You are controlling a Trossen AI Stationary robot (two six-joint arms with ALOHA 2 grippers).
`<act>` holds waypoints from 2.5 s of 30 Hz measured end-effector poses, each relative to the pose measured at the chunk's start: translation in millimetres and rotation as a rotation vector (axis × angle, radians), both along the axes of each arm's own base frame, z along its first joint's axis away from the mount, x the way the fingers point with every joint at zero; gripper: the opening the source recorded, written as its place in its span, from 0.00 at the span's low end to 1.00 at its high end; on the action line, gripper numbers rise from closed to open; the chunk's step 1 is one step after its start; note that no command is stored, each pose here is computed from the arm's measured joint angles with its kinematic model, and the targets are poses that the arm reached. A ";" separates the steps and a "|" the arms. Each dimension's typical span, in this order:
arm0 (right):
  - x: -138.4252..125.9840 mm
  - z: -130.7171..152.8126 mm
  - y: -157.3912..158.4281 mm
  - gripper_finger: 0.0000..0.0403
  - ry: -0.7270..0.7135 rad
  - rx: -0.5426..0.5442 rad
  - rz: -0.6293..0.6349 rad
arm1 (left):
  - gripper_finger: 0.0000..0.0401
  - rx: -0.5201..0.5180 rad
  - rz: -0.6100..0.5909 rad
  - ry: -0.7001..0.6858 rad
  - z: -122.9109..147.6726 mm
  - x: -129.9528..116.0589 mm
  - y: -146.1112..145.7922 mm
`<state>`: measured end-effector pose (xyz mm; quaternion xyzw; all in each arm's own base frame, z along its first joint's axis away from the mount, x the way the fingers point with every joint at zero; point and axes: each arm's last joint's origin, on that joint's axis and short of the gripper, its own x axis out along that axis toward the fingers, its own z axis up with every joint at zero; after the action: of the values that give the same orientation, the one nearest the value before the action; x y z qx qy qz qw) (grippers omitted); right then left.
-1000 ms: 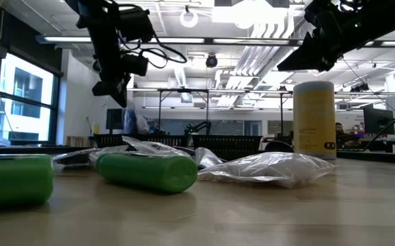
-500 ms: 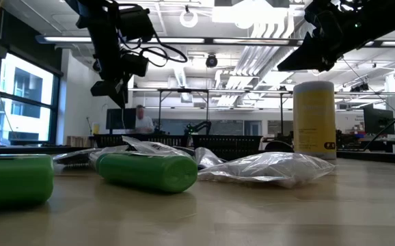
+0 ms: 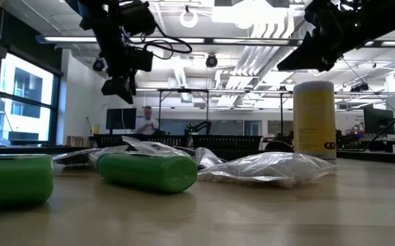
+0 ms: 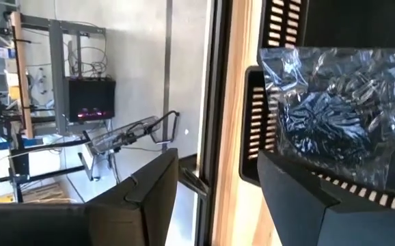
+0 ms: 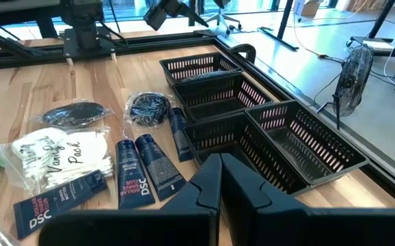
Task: Pick & Place Travel size toiletries
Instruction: Put the blue shave cream into the bottom black bin
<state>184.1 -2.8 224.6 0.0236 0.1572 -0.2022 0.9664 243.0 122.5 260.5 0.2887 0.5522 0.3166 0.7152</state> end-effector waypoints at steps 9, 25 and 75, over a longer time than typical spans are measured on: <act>0.5 1.4 0.0 0.00 -0.015 -0.001 0.001 | 0.44 -0.054 -0.073 -0.087 2.3 6.0 -0.4; 0.5 1.4 0.0 0.00 -0.014 -0.003 0.001 | 0.14 -0.145 -0.249 -0.291 10.8 19.8 -1.3; 0.5 1.5 0.0 0.00 -0.011 -0.009 0.004 | 0.00 -0.019 -0.811 -0.686 4.0 -15.7 -82.4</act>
<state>184.6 -2.8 226.1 0.0200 0.1508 -0.2009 0.9677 227.3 40.2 264.6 0.3523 0.1334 0.0859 0.9224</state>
